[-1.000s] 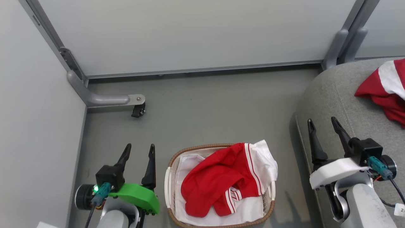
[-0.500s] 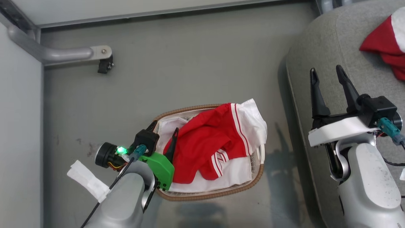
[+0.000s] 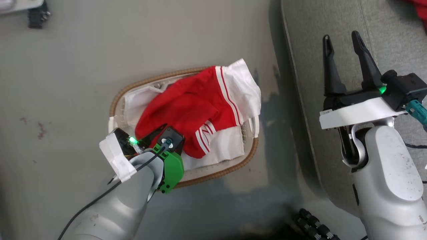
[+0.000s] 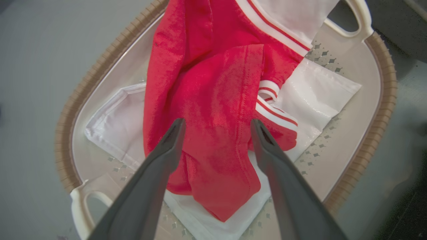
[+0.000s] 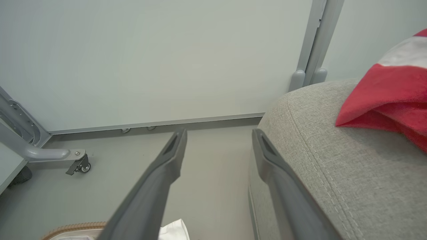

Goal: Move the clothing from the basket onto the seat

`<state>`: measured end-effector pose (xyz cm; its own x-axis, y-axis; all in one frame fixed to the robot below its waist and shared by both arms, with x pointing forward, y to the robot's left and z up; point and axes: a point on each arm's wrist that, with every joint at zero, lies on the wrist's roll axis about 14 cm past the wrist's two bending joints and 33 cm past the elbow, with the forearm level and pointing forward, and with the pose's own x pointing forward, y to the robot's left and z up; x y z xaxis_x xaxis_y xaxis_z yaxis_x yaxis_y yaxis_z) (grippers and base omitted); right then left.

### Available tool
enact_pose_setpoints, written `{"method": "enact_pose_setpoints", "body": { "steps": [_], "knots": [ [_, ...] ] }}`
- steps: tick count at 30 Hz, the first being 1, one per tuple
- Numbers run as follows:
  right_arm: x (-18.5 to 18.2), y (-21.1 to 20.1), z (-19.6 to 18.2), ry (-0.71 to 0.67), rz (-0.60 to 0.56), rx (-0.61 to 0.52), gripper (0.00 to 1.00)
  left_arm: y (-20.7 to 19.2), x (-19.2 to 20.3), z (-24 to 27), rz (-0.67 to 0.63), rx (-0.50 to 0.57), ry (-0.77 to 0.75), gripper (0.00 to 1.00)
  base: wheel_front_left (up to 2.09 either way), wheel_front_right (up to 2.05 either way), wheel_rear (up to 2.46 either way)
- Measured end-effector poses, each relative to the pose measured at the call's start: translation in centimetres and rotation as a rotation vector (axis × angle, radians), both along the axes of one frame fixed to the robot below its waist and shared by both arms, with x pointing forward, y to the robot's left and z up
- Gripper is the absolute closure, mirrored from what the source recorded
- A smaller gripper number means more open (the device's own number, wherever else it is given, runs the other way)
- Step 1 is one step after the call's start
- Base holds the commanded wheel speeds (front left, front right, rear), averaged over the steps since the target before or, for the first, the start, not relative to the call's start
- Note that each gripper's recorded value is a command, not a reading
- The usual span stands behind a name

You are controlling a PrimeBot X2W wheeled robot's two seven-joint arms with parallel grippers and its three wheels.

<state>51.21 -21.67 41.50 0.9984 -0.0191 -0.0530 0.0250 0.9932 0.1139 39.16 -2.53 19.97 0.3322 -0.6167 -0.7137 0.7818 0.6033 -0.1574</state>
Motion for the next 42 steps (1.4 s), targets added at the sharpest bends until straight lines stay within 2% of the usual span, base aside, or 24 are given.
{"method": "enact_pose_setpoints", "body": {
  "steps": [10,15,21,27,28,29,30,31,35,42],
  "knots": [
    [0.4,-1.1,-3.4,0.061,-0.015,-0.011,0.00,-1.9,-0.4,-5.3,-0.069,0.044,0.086,0.00,0.00,0.00,0.00],
    [0.3,-1.8,-4.3,0.078,-0.024,-0.019,0.00,-2.7,0.3,-6.9,-0.109,0.072,0.055,0.00,0.00,0.00,0.00],
    [-0.1,-2.5,-5.5,0.109,-0.041,-0.024,0.00,-1.8,1.6,-9.1,-0.098,0.159,-0.005,0.00,0.00,0.00,0.00],
    [-0.4,-2.7,-6.1,0.128,-0.046,-0.021,0.00,-1.0,0.9,-10.6,-0.076,0.219,0.059,0.00,0.00,0.00,0.00],
    [-0.5,-2.7,-6.2,0.129,-0.045,-0.021,0.00,-0.9,0.7,-10.8,-0.072,0.227,0.072,0.10,0.00,0.00,0.00],
    [-0.5,-2.7,-6.2,0.130,-0.045,-0.020,0.00,-0.9,0.7,-10.9,-0.069,0.226,0.080,0.59,0.00,0.00,0.00],
    [-0.5,-2.7,-6.2,0.131,-0.045,-0.020,0.00,-0.9,0.6,-10.9,-0.069,0.225,0.085,0.59,0.00,0.00,0.00],
    [-0.5,-2.7,-6.2,0.130,-0.045,-0.019,0.00,-0.9,0.6,-10.9,-0.070,0.225,0.085,1.00,0.00,0.00,0.00],
    [-0.4,-2.6,-6.0,0.126,-0.043,-0.019,0.00,-1.1,0.5,-10.4,-0.070,0.204,0.089,1.00,0.00,0.00,0.00],
    [-0.6,-2.4,-5.2,0.119,-0.035,-0.045,0.00,-1.9,1.0,-7.9,-0.008,0.101,0.069,1.00,0.00,0.00,0.00]
  ]
}}
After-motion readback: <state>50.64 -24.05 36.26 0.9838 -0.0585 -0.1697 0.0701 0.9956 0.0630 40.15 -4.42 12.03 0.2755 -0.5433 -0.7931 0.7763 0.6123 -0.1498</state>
